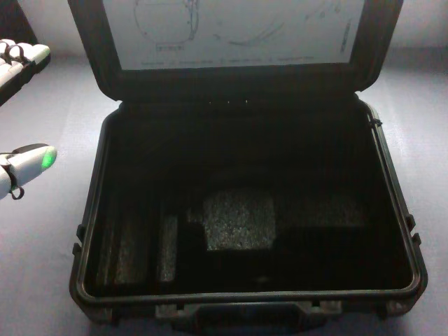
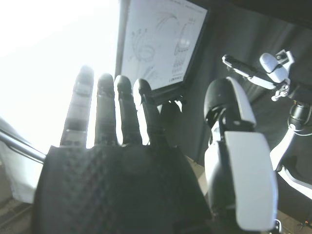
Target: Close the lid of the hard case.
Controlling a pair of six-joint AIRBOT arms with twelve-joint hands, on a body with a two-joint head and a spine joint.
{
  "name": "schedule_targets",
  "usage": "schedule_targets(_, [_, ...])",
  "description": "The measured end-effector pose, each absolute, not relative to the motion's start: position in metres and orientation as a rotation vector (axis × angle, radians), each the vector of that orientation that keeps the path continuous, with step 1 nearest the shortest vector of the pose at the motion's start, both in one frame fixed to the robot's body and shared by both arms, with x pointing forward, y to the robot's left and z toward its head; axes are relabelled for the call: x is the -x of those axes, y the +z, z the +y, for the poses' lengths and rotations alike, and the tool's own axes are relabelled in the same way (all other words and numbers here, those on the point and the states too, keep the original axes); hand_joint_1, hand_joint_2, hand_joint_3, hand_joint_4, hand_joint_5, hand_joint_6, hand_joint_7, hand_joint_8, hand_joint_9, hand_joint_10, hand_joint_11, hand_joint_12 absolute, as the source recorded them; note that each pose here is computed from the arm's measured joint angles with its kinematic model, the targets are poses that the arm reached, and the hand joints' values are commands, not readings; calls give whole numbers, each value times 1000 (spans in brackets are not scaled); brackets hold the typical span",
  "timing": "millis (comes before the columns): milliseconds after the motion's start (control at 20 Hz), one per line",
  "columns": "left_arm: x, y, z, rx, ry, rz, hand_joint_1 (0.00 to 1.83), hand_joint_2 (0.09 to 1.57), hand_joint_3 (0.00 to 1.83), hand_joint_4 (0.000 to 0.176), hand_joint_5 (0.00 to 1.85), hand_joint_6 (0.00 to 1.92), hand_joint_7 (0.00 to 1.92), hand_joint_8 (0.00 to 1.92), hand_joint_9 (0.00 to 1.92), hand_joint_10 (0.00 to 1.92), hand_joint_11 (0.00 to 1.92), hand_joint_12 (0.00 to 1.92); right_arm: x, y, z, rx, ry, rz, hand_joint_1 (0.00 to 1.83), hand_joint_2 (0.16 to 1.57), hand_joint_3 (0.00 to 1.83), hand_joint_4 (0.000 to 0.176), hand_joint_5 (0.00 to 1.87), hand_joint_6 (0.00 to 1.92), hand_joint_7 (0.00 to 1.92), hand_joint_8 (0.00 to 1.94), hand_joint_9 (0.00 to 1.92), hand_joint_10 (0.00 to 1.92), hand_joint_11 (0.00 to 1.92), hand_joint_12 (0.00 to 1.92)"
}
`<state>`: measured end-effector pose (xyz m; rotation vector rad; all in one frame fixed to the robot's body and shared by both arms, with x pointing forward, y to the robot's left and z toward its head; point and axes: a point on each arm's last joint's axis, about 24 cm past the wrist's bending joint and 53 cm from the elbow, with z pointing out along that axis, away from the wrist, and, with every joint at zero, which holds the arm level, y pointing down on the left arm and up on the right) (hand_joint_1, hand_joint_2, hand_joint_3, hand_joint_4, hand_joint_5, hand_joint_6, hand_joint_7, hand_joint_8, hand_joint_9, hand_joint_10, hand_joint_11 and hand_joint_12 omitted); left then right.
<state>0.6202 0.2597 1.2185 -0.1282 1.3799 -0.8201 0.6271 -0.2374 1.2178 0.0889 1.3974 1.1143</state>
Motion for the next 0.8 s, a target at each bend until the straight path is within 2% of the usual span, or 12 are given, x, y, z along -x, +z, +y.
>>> schedule_targets(50, [-621, 1217, 259, 133, -823, 1381, 17, 1274, 13, 0, 32, 1, 31, 1, 0, 0, 0, 0, -628, 1217, -237, -90, 1115, 1399, 317, 1295, 17, 22, 228, 5, 206, 3, 116, 7, 27, 139])
schedule_targets(100, [-621, 1217, 259, 134, -824, 1380, 5, 1270, 5, 2, 31, 0, 29, 0, 0, 0, 0, 0, -628, 1216, -236, -91, 1117, 1400, 330, 1297, 12, 28, 227, 3, 206, 2, 118, 5, 29, 140])
schedule_targets(150, [-622, 1217, 258, 140, -831, 1373, 17, 1276, 4, 0, 36, 1, 26, 0, 0, 0, 0, 0, -628, 1214, -235, -92, 1119, 1401, 364, 1300, 7, 26, 230, 3, 206, 1, 124, 5, 40, 145])
schedule_targets(200, [-625, 1218, 258, 146, -836, 1364, 26, 1286, 8, 1, 35, 1, 21, 0, 0, 0, 0, 0, -630, 1214, -234, -93, 1123, 1398, 396, 1302, 4, 15, 230, 2, 203, 0, 130, 5, 53, 148])
schedule_targets(350, [-637, 1224, 258, 161, -839, 1342, 19, 1291, 4, 0, 42, 3, 30, 4, 0, 0, 10, 4, -639, 1219, -234, -95, 1117, 1383, 347, 1237, 0, 12, 215, 0, 173, 0, 113, 0, 77, 87])
schedule_targets(400, [-641, 1228, 259, 165, -838, 1332, 22, 1287, 1, 8, 35, 0, 15, 0, 0, 0, 1, 0, -643, 1222, -235, -97, 1113, 1371, 333, 1222, 0, 24, 207, 0, 156, 0, 116, 2, 89, 85])
schedule_targets(450, [-648, 1232, 260, 176, -841, 1315, 4, 1269, 0, 35, 23, 0, 5, 0, 0, 0, 0, 0, -648, 1224, -239, -110, 1104, 1364, 344, 1214, 0, 19, 204, 0, 144, 0, 105, 0, 89, 79])
schedule_targets(500, [-653, 1235, 261, 180, -840, 1307, 4, 1267, 0, 26, 21, 0, 3, 0, 0, 0, 0, 0, -652, 1226, -241, -111, 1096, 1361, 350, 1202, 0, 12, 187, 0, 129, 0, 74, 0, 65, 65])
schedule_targets(600, [-662, 1236, 261, 192, -838, 1306, 3, 1270, 0, 51, 22, 1, 1, 0, 0, 0, 0, 0, -660, 1228, -241, -121, 1089, 1357, 339, 1200, 0, 0, 146, 0, 106, 0, 38, 0, 37, 47])
schedule_targets(650, [-669, 1236, 261, 198, -837, 1312, 18, 1272, 0, 45, 34, 5, 14, 4, 0, 0, 0, 0, -666, 1229, -242, -130, 1083, 1355, 338, 1189, 0, 0, 125, 0, 92, 0, 23, 0, 30, 43])
schedule_targets(750, [-680, 1241, 259, 195, -834, 1317, 17, 1241, 0, 82, 22, 0, 6, 0, 0, 0, 0, 0, -673, 1235, -243, -136, 1078, 1341, 343, 1146, 0, 0, 100, 0, 63, 0, 2, 0, 4, 17])
schedule_targets(800, [-687, 1245, 261, 206, -832, 1309, 3, 1245, 0, 94, 20, 0, 13, 3, 0, 0, 0, 0, -678, 1236, -244, -141, 1074, 1336, 346, 1139, 0, 8, 86, 0, 45, 0, 0, 0, 0, 3])
